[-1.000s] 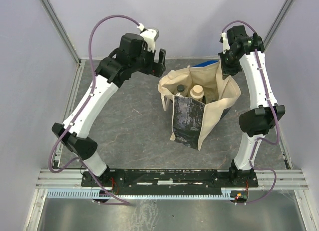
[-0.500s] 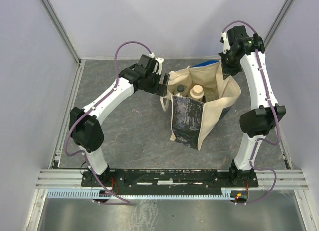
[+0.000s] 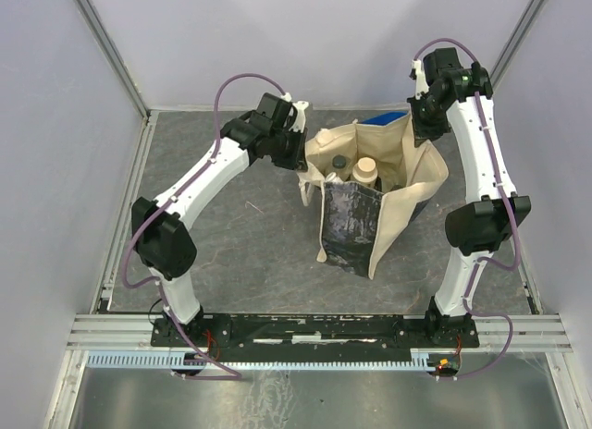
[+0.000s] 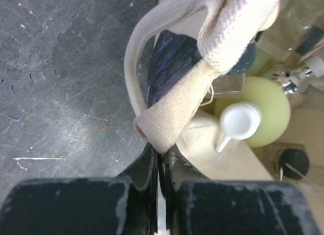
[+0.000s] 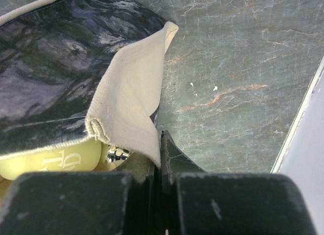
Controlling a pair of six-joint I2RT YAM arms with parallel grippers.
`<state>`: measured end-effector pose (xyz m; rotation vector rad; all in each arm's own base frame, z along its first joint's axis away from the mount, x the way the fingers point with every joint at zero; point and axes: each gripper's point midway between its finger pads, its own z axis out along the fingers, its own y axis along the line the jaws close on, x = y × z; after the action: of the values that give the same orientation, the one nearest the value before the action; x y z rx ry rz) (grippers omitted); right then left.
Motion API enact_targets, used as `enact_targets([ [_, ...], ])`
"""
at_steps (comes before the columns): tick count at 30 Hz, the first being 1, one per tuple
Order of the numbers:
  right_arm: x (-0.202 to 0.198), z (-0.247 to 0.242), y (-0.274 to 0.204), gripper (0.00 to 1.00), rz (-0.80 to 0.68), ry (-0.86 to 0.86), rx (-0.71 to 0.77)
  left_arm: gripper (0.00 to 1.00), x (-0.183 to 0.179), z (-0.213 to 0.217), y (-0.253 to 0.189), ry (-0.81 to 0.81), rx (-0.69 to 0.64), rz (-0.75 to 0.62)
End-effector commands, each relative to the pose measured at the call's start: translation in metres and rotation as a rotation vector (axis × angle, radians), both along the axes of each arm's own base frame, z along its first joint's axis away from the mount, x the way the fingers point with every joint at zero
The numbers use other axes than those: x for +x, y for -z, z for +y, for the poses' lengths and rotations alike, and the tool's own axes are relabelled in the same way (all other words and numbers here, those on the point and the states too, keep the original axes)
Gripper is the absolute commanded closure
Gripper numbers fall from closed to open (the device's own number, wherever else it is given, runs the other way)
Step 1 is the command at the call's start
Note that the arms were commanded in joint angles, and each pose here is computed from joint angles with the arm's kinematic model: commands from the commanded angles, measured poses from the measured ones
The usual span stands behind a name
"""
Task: Place the personal care products into the canvas bag
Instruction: Adjust the canvas bag at the center of the board.
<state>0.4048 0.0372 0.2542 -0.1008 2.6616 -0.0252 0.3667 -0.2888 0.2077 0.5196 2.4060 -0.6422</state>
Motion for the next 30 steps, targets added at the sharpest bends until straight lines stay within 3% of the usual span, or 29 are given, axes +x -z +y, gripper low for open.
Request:
enact_targets([
  [1, 0.018, -0.001, -0.035, 1.00, -0.159, 0.000, 0.029, 0.97, -0.002, -0.005, -0.108, -0.016, -0.122, -0.128],
  [8, 0.028, 0.014, -0.061, 1.00, -0.238, -0.032, 0.099, 0.97, -0.014, -0.017, -0.189, 0.017, -0.264, -0.201],
  [17, 0.036, 0.058, -0.049, 1.00, -0.219, -0.114, 0.228, 0.97, -0.014, -0.036, -0.209, 0.066, -0.338, -0.239],
  [19, 0.035, 0.067, -0.047, 0.99, -0.214, -0.135, 0.249, 0.91, -0.014, -0.038, -0.203, 0.073, -0.333, -0.223],
  [21, 0.035, 0.072, -0.048, 0.98, -0.217, -0.150, 0.264, 0.74, -0.013, -0.037, -0.198, 0.070, -0.325, -0.215],
  [27, 0.030, 0.069, -0.058, 0.46, -0.243, -0.155, 0.247, 0.22, -0.011, -0.027, -0.205, 0.036, -0.310, -0.283],
  [30, 0.027, 0.058, -0.064, 0.19, -0.267, -0.134, 0.196, 0.09, -0.005, -0.015, -0.212, -0.011, -0.278, -0.340],
])
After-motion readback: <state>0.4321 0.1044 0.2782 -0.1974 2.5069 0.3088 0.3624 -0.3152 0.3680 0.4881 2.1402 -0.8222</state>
